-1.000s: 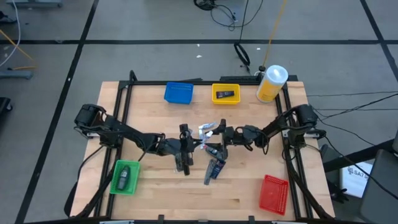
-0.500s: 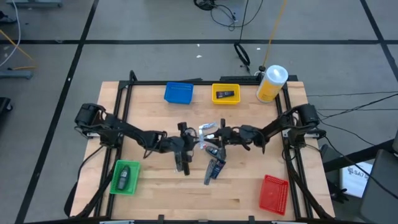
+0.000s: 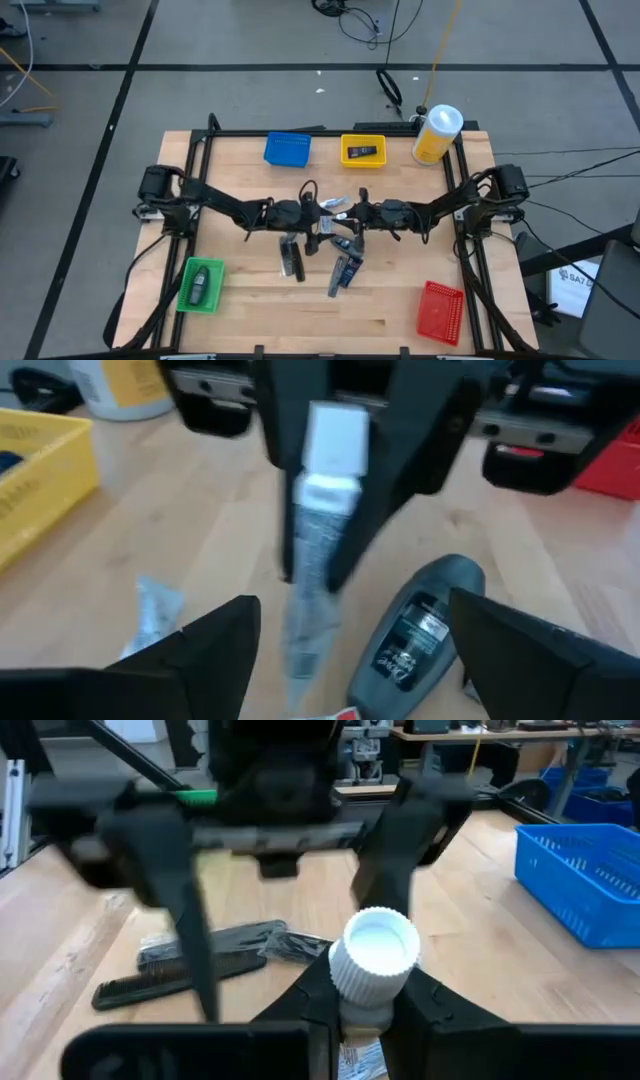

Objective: Pick & Place Travel size toiletries
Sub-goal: Put the white toothpaste into the blue bin

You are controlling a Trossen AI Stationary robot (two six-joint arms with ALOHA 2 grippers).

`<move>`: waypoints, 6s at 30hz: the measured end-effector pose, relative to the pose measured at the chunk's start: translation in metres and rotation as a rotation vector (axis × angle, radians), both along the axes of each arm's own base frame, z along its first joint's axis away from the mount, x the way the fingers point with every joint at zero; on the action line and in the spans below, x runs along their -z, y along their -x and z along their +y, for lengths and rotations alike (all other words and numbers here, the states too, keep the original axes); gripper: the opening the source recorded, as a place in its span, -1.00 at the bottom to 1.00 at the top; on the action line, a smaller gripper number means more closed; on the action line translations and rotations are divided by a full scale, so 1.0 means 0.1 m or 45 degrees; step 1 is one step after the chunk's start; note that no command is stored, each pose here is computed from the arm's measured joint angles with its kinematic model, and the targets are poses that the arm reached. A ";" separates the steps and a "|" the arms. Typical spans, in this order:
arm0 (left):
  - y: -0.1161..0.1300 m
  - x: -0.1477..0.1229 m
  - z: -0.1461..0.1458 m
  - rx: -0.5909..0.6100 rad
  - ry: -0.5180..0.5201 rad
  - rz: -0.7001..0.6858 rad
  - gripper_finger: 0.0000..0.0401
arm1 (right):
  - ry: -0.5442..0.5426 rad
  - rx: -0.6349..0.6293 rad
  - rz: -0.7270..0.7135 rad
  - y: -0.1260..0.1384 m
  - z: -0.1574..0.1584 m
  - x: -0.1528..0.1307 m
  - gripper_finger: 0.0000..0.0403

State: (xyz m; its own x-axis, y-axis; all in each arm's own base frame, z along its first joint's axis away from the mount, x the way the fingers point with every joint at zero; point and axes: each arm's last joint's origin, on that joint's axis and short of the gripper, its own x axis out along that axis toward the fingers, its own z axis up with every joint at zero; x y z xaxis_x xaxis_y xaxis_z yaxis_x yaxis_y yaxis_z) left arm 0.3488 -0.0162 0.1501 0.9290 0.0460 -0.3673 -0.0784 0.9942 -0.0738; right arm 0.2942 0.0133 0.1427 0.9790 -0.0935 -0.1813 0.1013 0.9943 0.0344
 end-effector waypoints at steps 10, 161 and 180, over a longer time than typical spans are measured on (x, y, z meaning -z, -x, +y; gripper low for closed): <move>-0.07 0.17 -0.01 -0.020 0.026 -0.026 -0.21 | -0.004 -0.006 0.015 0.00 0.01 0.01 -0.82; 0.61 -0.12 0.60 0.053 0.037 -0.133 -0.08 | -0.179 -0.205 0.328 0.33 -0.13 -0.22 0.12; 0.45 0.67 0.30 -0.655 0.004 0.045 -0.19 | -0.176 0.154 0.692 0.31 -0.54 -0.24 0.26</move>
State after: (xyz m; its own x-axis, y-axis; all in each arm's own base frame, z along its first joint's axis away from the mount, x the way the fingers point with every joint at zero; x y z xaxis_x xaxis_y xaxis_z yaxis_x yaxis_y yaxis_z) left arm 0.3038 0.0141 0.0833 0.7731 0.4929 -0.3991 -0.5600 0.8259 -0.0648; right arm 0.2633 -0.0411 0.1667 0.7252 -0.1387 -0.6744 0.2539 0.9643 0.0747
